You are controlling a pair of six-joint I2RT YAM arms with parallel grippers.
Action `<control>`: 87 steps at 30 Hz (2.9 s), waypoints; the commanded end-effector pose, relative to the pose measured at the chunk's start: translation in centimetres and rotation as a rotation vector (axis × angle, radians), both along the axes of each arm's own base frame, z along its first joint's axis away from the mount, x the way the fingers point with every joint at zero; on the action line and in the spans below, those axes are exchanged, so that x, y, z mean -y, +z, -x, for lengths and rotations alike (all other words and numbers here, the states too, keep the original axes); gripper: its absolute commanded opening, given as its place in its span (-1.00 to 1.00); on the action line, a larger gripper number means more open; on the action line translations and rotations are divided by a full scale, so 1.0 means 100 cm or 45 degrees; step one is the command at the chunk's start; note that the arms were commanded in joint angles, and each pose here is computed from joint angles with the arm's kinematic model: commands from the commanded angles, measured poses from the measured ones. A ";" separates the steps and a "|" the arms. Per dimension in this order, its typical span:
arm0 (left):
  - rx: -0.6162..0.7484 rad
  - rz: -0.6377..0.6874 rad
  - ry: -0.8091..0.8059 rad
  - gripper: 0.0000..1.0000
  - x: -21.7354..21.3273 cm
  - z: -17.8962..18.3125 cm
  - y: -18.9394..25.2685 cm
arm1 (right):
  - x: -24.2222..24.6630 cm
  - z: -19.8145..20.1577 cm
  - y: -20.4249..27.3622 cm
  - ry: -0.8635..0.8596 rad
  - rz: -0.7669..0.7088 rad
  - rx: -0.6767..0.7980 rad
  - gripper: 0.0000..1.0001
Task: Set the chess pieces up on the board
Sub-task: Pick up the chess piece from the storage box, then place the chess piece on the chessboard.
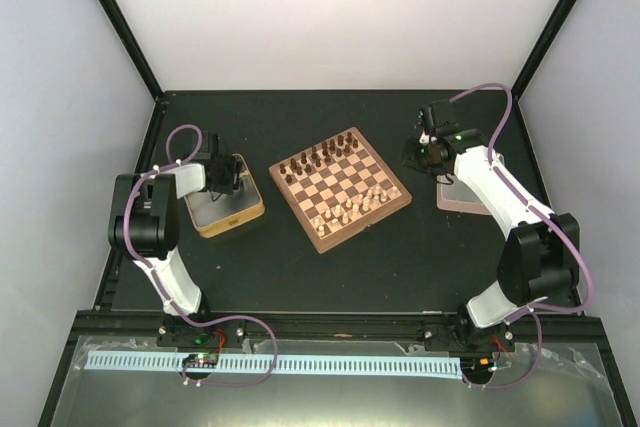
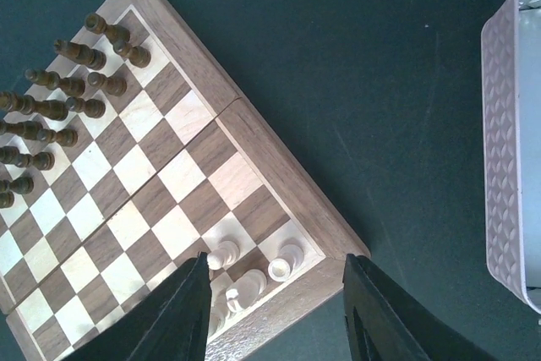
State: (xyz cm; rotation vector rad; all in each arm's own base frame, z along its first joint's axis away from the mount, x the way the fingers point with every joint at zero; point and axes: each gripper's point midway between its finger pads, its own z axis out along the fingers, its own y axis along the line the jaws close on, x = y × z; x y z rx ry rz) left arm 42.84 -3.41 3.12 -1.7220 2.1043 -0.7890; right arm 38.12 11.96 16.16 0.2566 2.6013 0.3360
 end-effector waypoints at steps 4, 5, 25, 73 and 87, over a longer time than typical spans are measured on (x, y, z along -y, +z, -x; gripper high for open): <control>-0.049 0.033 0.080 -0.56 0.001 -0.006 -0.009 | 0.008 0.001 0.009 -0.012 0.053 0.043 -0.11; -0.048 0.027 0.080 -0.60 0.001 -0.007 -0.009 | 0.009 0.001 0.009 -0.013 0.057 0.043 -0.11; 0.041 -0.498 -0.351 -0.97 -0.023 0.019 0.043 | -0.001 0.002 0.014 0.053 0.000 0.078 -0.11; 0.646 -1.054 -1.573 -0.20 0.225 0.045 0.082 | 0.000 0.030 0.033 0.081 -0.154 0.188 -0.09; 0.556 -0.931 -1.012 -0.04 0.093 0.053 0.140 | -0.148 0.020 0.021 0.742 0.001 0.073 0.24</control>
